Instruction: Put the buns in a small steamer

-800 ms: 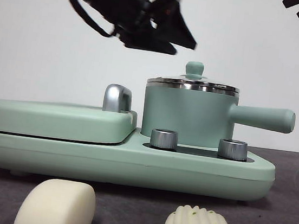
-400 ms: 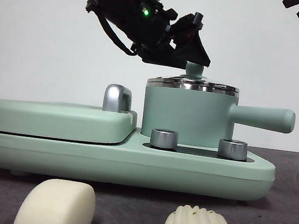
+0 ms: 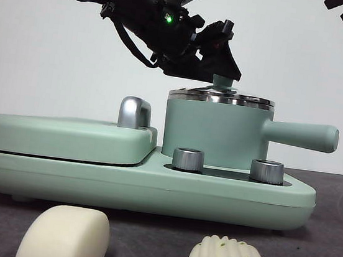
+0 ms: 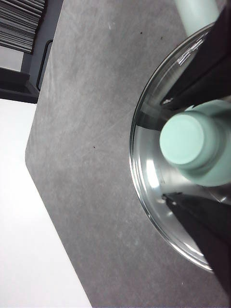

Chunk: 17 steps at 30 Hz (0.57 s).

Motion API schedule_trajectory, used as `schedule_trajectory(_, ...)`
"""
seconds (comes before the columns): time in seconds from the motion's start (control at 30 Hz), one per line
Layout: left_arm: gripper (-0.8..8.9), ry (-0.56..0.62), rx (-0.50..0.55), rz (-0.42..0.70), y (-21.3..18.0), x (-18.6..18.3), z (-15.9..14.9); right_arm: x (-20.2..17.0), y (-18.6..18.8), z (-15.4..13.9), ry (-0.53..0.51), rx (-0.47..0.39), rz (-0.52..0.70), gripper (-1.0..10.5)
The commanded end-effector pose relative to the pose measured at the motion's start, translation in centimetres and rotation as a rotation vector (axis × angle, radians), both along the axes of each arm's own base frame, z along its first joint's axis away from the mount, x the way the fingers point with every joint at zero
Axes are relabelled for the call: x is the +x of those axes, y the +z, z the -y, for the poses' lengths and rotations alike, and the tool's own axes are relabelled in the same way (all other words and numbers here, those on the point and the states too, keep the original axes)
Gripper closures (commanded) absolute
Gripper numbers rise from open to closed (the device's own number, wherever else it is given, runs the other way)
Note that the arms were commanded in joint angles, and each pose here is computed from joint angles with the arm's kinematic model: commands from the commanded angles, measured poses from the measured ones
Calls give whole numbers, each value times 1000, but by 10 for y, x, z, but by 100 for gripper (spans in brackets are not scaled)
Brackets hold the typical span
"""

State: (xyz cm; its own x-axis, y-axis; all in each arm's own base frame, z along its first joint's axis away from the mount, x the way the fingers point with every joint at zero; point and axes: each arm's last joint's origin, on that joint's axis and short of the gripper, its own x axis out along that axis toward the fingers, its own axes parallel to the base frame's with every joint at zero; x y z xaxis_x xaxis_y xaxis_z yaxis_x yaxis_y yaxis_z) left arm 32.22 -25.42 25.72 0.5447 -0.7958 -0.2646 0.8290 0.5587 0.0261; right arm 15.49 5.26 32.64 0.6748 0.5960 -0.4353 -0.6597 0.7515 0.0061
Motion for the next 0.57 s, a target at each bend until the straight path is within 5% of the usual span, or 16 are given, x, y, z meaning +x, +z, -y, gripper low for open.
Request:
schedule_trajectory(0.03,536,-9,5,11,-3,4,7,0,6,-1,2,5,20,693)
schedule_trajectory(0.3,543,-9,12,2,-7,5,8,0,6,-1,2,5,20,693)
schedule_trajectory(0.47,810,-10,12,2,-7,5,8,0,6,-1,2,5,20,693)
schedule_trajectory(0.57,807,-10,10,4,-7,5,8,0,6,-1,2,5,19,693)
